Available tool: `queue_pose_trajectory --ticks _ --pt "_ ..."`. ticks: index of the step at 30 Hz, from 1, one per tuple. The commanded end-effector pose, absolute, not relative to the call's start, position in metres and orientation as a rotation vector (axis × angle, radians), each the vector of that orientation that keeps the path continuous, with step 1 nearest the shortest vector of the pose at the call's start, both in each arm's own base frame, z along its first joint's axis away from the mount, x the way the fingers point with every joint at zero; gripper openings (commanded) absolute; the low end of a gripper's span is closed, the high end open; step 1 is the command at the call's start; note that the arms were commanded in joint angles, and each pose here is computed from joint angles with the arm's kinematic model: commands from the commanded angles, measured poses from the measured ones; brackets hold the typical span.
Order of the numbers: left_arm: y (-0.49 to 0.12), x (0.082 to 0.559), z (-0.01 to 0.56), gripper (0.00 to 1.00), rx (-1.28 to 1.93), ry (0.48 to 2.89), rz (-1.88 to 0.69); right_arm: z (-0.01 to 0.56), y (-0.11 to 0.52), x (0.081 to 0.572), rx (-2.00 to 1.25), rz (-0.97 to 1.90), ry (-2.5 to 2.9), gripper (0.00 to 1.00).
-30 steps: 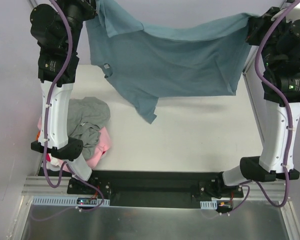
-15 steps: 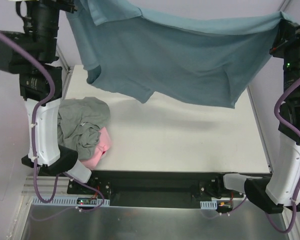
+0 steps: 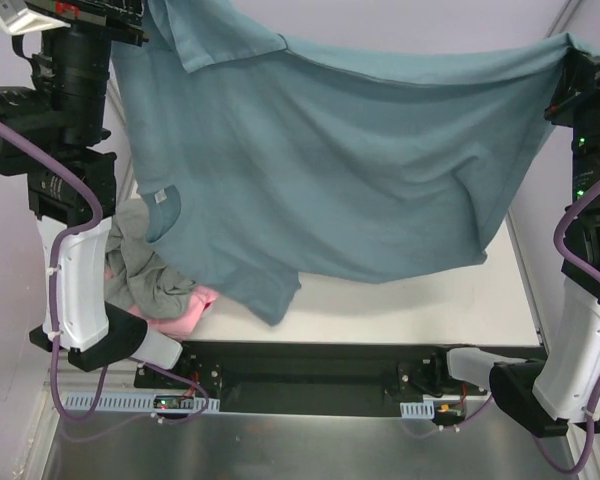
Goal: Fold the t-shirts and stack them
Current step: Flatten out the tshirt
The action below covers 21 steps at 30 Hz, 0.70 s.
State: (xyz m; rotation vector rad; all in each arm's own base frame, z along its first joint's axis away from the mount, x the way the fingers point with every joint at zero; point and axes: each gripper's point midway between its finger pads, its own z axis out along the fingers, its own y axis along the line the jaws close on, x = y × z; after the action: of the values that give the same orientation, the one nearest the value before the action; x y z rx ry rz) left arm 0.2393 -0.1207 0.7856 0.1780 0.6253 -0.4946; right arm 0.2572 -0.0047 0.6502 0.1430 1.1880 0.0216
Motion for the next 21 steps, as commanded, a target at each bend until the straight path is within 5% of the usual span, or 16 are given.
queue_pose_trajectory --ticks 1,21 --pt "-0.111 0.21 0.8 0.0 0.185 0.539 -0.468 0.668 -0.01 0.24 0.149 0.003 1.123 0.01" --pt "-0.121 0.271 0.791 0.0 0.113 0.58 -0.432 0.66 -0.01 0.295 0.145 -0.049 1.15 0.01"
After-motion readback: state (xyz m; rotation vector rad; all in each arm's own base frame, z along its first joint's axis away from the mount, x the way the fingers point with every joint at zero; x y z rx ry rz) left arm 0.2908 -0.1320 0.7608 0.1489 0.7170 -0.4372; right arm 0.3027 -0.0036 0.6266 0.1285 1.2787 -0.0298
